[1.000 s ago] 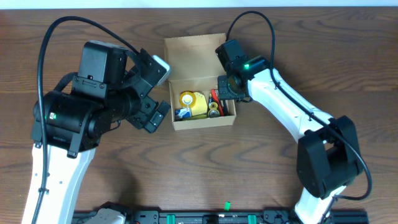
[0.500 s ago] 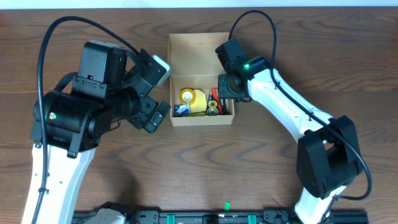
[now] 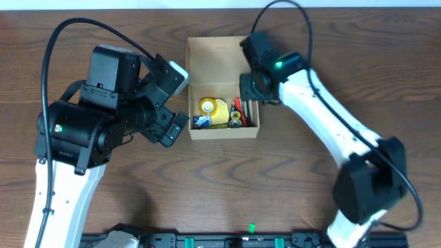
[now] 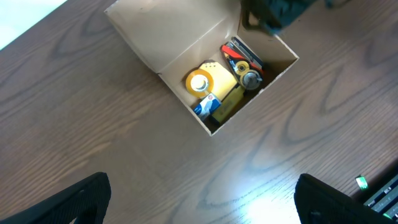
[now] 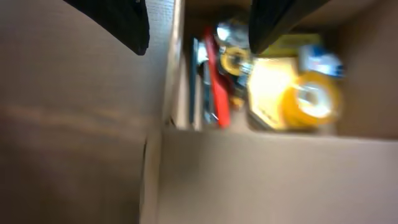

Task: Pack container
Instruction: 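Withdraw both grippers up and away from the box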

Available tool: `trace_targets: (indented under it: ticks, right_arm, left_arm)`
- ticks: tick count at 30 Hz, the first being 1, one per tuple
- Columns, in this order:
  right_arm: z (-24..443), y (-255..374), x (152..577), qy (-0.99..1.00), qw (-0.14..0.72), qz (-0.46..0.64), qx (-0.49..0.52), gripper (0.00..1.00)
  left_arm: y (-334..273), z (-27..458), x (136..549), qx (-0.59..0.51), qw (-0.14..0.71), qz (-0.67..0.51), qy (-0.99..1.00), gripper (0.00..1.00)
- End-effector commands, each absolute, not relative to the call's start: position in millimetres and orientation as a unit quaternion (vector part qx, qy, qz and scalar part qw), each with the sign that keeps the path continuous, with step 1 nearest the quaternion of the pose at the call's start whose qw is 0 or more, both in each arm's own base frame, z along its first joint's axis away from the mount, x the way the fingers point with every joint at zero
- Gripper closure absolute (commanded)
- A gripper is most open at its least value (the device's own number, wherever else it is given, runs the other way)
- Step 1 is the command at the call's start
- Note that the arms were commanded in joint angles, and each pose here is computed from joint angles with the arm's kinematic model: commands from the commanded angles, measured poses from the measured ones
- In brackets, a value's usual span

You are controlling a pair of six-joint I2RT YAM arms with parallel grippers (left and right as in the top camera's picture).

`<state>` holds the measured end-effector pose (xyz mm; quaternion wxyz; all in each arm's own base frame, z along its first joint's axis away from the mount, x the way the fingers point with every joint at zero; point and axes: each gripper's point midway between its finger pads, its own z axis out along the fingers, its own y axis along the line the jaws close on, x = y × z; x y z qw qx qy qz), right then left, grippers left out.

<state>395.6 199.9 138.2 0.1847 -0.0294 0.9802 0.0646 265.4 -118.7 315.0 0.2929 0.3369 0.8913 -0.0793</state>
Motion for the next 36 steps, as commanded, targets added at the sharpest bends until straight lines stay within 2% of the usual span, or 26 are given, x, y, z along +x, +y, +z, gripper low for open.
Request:
trace_targets:
  ticks: [1,8,13,19,24,27,31,36]
  right_arm:
    - [216,200,401,0.956,0.27,0.094,-0.064,0.43]
    - [269,188,385,0.934,0.33,0.094,-0.103,0.37]
    - [270,180,371,0.939,0.315,0.087,-0.104,0.29]
    - [260,165,363,0.949,0.286,0.062,-0.12,0.27]
    - [272,151,388,0.933,0.331,0.051,-0.135,0.2]
    - [288,148,410,0.91,0.375,0.062,-0.163,0.16]
    - [295,143,427,0.891,0.401,0.074,-0.2,0.16]
    - [287,126,444,0.89,0.403,0.073,-0.202,0.16]
  left_arm:
    - [-117,320,266,0.338,0.299,-0.075,0.889,0.05]
    - [-117,320,266,0.338,0.299,-0.075,0.889,0.05]
    - [-117,320,266,0.338,0.299,-0.075,0.889,0.05]
    - [-119,320,266,0.339,0.299,-0.079,0.889,0.05]
    - [-119,320,266,0.339,0.3,-0.079,0.888,0.05]
    - [-124,332,282,0.339,0.339,-0.078,0.874,0.05]
    - [-130,345,303,0.336,0.382,-0.075,0.858,0.05]
    - [-131,340,335,0.293,0.392,-0.08,0.868,0.05]
